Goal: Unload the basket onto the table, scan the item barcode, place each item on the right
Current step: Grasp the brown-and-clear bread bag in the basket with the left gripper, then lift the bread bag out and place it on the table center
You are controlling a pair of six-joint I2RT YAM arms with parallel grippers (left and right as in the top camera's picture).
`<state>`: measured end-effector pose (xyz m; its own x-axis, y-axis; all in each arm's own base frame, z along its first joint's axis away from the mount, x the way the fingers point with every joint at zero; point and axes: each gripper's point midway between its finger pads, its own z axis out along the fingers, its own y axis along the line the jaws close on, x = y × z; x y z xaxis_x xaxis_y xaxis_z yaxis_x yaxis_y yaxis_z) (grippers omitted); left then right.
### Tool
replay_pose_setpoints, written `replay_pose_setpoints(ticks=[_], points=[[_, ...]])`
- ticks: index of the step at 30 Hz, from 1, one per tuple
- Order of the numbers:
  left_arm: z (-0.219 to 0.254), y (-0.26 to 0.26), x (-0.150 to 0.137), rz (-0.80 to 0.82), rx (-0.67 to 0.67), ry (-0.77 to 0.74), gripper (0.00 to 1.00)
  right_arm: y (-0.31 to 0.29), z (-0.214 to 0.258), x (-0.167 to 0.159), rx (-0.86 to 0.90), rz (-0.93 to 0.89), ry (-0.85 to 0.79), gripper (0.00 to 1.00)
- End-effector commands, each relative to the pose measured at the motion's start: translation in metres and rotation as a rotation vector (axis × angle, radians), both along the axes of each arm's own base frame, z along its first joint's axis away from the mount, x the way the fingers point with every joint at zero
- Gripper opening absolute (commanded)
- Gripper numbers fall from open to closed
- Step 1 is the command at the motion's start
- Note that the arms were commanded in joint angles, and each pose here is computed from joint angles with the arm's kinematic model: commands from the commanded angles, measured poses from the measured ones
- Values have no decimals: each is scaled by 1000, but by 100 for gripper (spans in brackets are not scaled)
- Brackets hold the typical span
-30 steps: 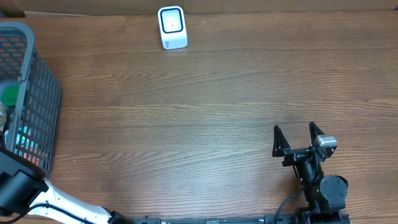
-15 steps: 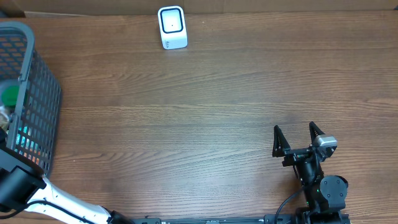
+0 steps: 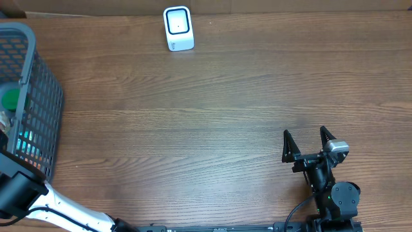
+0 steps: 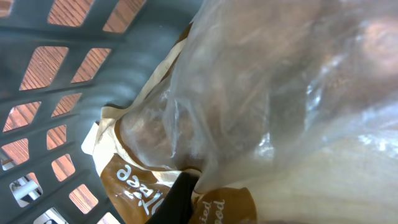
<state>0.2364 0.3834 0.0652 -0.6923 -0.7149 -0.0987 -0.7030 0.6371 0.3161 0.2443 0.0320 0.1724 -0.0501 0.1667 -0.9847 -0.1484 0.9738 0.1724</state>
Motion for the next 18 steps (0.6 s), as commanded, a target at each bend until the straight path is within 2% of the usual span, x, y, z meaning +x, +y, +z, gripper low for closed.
replay_pose_setpoints(ticks=[1, 11, 18], points=[[49, -1, 15, -8, 100, -75, 4, 0, -2, 0, 2, -4, -4, 100], [201, -36, 50, -50, 392, -402, 4, 0, -2, 0, 2, -4, -4, 100], [303, -108, 69, -180, 537, -655, 4, 0, -2, 0, 2, -3, -4, 100]])
